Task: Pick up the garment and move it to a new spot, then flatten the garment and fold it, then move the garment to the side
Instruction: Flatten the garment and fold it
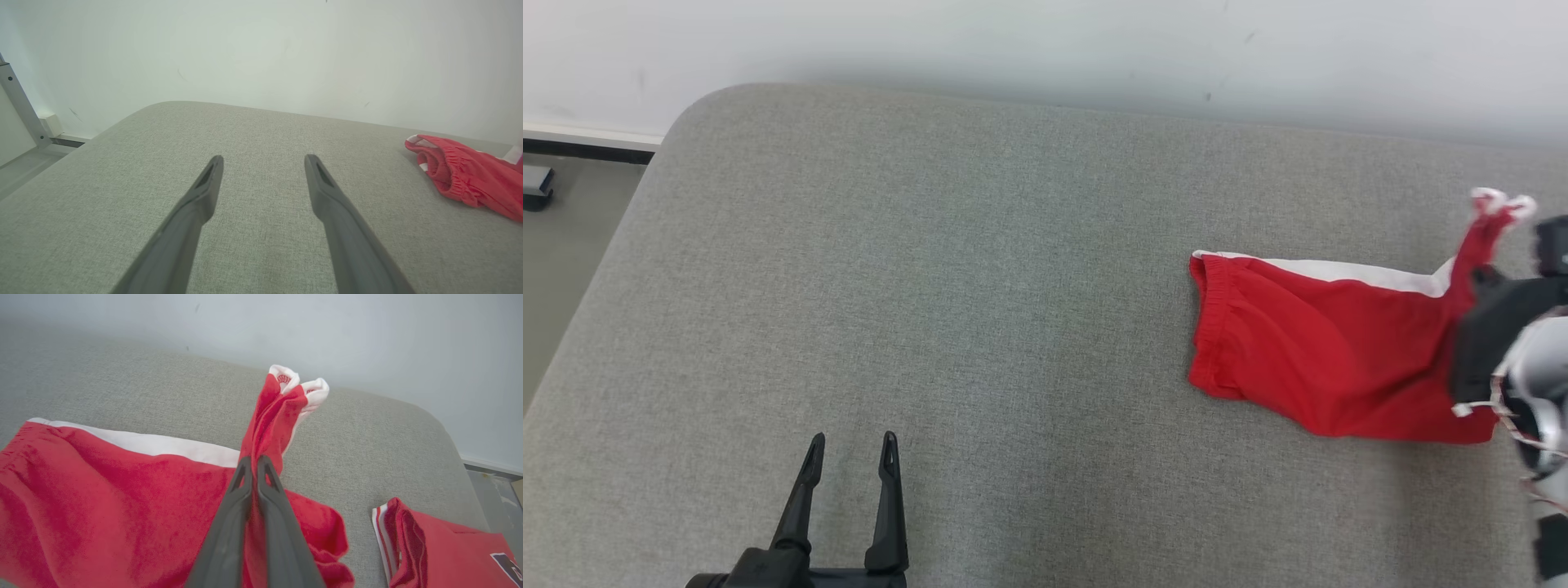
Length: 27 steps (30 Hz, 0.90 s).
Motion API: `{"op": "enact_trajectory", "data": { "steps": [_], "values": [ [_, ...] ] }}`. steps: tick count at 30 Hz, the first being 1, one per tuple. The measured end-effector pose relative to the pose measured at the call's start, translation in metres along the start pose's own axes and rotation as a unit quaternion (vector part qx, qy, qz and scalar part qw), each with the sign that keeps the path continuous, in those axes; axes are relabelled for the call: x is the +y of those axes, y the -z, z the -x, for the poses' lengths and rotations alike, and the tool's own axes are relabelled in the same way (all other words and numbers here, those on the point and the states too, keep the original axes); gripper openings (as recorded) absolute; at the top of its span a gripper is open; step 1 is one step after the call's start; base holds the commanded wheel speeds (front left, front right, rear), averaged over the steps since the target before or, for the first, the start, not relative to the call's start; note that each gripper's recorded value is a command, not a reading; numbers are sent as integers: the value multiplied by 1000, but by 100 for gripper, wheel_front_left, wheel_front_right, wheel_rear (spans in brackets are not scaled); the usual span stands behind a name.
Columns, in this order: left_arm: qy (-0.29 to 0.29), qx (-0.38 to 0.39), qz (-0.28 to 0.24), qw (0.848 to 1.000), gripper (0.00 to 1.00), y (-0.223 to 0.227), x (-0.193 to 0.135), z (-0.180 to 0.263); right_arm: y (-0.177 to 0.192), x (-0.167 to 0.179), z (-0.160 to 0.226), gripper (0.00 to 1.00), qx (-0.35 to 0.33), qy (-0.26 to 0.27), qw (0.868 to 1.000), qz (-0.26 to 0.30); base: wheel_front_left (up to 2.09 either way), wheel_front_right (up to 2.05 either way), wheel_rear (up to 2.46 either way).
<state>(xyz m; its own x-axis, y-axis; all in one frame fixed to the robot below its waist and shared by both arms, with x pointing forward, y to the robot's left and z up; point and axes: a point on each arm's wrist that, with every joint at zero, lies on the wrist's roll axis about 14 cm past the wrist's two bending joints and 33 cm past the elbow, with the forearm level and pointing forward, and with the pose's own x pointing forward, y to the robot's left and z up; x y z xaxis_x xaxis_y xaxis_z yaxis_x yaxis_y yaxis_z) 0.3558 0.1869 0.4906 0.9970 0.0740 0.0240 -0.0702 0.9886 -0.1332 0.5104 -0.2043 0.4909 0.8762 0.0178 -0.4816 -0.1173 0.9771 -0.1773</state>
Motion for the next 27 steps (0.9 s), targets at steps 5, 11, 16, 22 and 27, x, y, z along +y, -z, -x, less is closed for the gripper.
{"op": "enact_trajectory", "data": {
  "steps": [5, 11, 16, 22, 27],
  "values": [
    [-2, 1, 4, 1000, 100, 0, 0, 0, -10, 42, -3, 0, -6, -53, 998, 19, 0, 0, 0],
    [-9, 0, 9, 1000, 100, 0, 3, 2, -15, 93, -10, 0, -3, -116, 993, 29, 0, 0, 0],
    [-21, -1, 10, 1000, 100, -2, 9, 6, -17, 134, -12, 0, 2, -163, 986, 39, 0, 0, 0],
    [-30, 0, 11, 1000, 100, -2, 14, 10, -7, 162, -15, 0, 20, -194, 980, 48, 0, 0, 0],
    [-37, 1, 10, 999, 100, -2, 17, 12, -1, 179, -16, 0, 28, -211, 976, 42, 0, 0, 0]
  ]
}}
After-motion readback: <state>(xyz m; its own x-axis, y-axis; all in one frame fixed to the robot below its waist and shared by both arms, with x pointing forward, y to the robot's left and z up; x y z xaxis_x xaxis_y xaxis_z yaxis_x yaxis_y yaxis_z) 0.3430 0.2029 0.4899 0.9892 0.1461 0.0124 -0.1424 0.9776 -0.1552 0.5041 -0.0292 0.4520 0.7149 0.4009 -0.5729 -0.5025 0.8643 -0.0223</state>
